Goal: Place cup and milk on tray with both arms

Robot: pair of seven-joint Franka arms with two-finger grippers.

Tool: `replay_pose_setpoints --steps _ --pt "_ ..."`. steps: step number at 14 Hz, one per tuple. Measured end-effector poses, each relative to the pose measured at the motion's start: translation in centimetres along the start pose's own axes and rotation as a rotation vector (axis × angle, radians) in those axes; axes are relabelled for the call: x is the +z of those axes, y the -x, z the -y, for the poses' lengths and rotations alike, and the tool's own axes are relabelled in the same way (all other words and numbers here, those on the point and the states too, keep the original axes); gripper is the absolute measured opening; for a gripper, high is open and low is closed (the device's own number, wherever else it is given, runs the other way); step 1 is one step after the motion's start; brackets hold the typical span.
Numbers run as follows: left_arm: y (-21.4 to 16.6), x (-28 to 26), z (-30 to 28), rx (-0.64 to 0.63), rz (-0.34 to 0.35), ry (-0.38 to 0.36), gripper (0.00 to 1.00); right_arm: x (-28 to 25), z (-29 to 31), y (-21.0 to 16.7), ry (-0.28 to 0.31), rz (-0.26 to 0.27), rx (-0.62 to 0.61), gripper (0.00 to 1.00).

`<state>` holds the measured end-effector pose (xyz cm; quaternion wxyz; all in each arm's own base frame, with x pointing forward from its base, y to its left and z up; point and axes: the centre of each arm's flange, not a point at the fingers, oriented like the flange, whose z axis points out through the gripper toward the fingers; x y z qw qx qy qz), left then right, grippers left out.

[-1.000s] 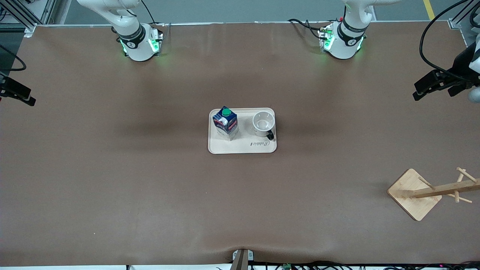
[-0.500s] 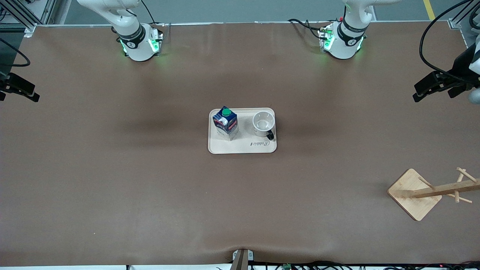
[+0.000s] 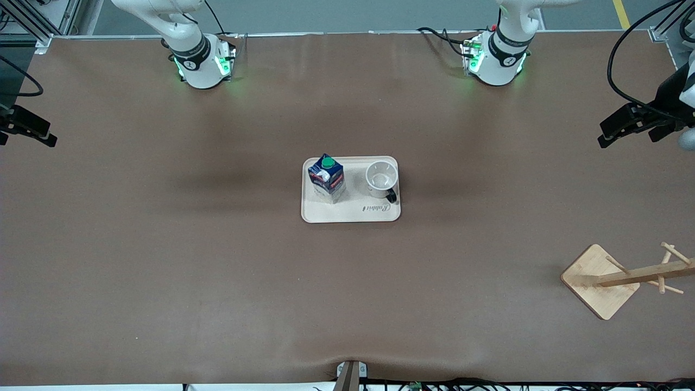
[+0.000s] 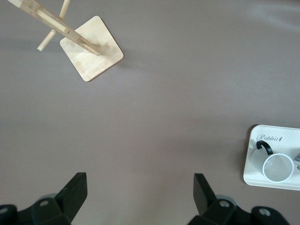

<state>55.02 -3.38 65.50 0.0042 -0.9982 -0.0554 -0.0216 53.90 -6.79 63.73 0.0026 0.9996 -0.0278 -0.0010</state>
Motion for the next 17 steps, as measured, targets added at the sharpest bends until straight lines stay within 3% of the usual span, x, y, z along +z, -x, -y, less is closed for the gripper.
replay_pose_setpoints --steps 17 --pt "-0.1 -1.3 0.5 -0.006 -0.031 0.005 1.0 0.1 -1.3 0.3 -0.002 0.014 0.025 1.0"
